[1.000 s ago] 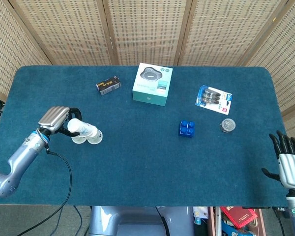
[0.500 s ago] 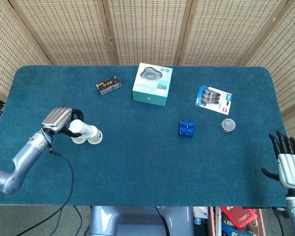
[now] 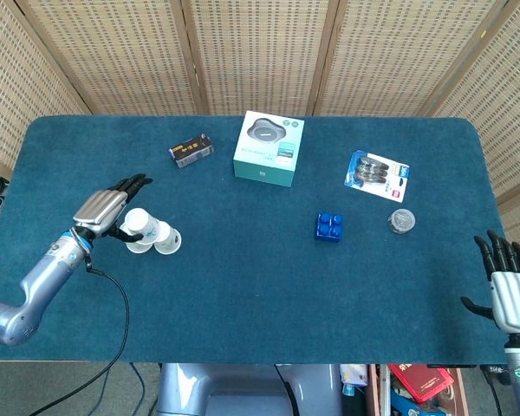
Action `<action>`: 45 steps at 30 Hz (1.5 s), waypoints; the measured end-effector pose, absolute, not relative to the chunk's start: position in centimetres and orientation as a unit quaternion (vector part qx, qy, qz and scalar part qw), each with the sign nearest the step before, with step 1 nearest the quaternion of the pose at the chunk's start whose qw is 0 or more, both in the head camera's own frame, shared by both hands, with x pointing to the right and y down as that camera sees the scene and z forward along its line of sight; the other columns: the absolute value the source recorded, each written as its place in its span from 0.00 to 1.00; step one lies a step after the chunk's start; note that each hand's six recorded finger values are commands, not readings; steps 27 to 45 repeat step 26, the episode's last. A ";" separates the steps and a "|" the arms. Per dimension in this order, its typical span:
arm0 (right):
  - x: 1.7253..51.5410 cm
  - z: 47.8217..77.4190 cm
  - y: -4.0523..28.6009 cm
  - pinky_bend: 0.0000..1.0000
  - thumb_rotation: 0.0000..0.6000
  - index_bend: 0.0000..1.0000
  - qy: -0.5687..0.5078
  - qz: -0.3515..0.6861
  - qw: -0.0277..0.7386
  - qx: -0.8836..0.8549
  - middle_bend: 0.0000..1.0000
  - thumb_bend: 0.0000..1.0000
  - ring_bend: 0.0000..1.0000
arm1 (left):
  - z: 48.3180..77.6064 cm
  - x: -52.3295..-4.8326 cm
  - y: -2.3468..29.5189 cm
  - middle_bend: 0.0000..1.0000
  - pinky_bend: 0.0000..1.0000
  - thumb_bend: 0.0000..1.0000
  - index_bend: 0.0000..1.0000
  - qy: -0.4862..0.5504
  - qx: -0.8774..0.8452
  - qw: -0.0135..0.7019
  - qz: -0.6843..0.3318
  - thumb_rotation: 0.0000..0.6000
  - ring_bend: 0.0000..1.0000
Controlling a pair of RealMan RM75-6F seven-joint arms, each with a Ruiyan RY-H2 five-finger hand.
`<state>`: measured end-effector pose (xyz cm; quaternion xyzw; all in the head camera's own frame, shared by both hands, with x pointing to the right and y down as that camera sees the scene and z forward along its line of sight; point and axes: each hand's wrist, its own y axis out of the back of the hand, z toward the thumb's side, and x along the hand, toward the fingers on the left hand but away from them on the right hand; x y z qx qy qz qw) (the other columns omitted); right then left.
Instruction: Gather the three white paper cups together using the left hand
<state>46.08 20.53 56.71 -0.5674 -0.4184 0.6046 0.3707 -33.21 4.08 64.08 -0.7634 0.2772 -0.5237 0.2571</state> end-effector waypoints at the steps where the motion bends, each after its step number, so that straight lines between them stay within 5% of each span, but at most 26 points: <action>1: 46.1 56.7 20.5 0.00 1.00 0.00 -0.419 0.604 0.371 -0.568 0.00 0.00 0.00 | 63.9 -33.3 4.0 0.00 0.07 0.21 0.00 0.280 -0.764 0.256 -0.522 1.00 0.00; 4: 46.1 56.6 20.6 0.00 1.00 0.00 -0.420 0.603 0.371 -0.568 0.00 0.00 0.00 | 62.8 -33.6 3.8 0.00 0.00 0.21 0.00 0.296 -0.761 0.262 -0.515 1.00 0.00; 14: 45.7 56.3 20.6 0.00 1.00 0.00 -0.420 0.597 0.376 -0.571 0.00 0.00 0.00 | 56.5 -38.5 3.7 0.00 0.00 0.20 0.00 0.404 -0.693 0.337 -0.493 1.00 0.00; 19: 45.4 56.1 20.8 0.00 1.00 0.00 -0.419 0.593 0.378 -0.574 0.00 0.00 0.00 | 54.0 -43.2 6.9 0.00 0.00 0.20 0.00 0.463 -0.616 0.367 -0.522 1.00 0.00; 26: 45.6 55.6 21.0 0.00 1.00 0.00 -0.425 0.588 0.379 -0.575 0.00 0.00 0.00 | 54.2 -48.3 16.3 0.00 0.00 0.20 0.00 0.471 -0.567 0.326 -0.592 1.00 0.00; 45: 45.6 55.6 21.0 0.00 1.00 0.00 -0.425 0.588 0.379 -0.575 0.00 0.00 0.00 | 54.2 -48.3 16.3 0.00 0.00 0.20 0.00 0.471 -0.567 0.326 -0.592 1.00 0.00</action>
